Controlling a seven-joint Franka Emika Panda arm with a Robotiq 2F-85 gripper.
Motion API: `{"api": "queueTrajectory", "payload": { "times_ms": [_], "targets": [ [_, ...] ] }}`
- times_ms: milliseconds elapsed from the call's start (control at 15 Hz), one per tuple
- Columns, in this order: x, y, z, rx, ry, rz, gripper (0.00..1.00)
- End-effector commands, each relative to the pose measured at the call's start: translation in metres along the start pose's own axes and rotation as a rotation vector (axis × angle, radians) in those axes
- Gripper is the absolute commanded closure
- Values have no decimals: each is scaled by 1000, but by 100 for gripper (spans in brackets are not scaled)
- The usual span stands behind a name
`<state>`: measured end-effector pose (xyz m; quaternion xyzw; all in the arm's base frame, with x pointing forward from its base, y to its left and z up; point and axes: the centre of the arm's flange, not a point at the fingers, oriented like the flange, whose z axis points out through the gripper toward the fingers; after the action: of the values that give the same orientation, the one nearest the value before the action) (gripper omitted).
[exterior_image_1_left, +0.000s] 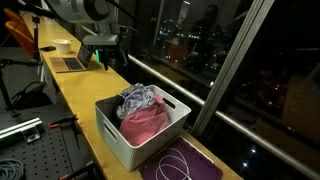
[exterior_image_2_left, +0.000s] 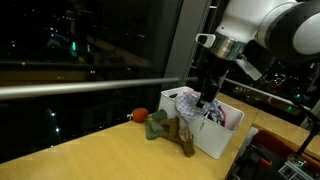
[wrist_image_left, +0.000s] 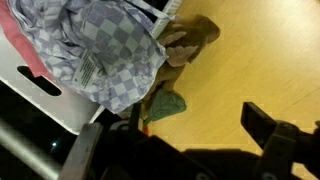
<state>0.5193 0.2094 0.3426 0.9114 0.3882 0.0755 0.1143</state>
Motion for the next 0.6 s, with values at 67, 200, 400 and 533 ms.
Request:
{"api": "queueTrajectory", "payload": {
  "times_ms": [67,200,400,533],
  "targets": [
    [23,3,30,-89,-31,-179,0],
    [29,4,45,-112,-48,-234,0],
    [35,-2,78,-117,-84,-284,0],
    [38,-7,100,-110,-110,-305,0]
  ]
}}
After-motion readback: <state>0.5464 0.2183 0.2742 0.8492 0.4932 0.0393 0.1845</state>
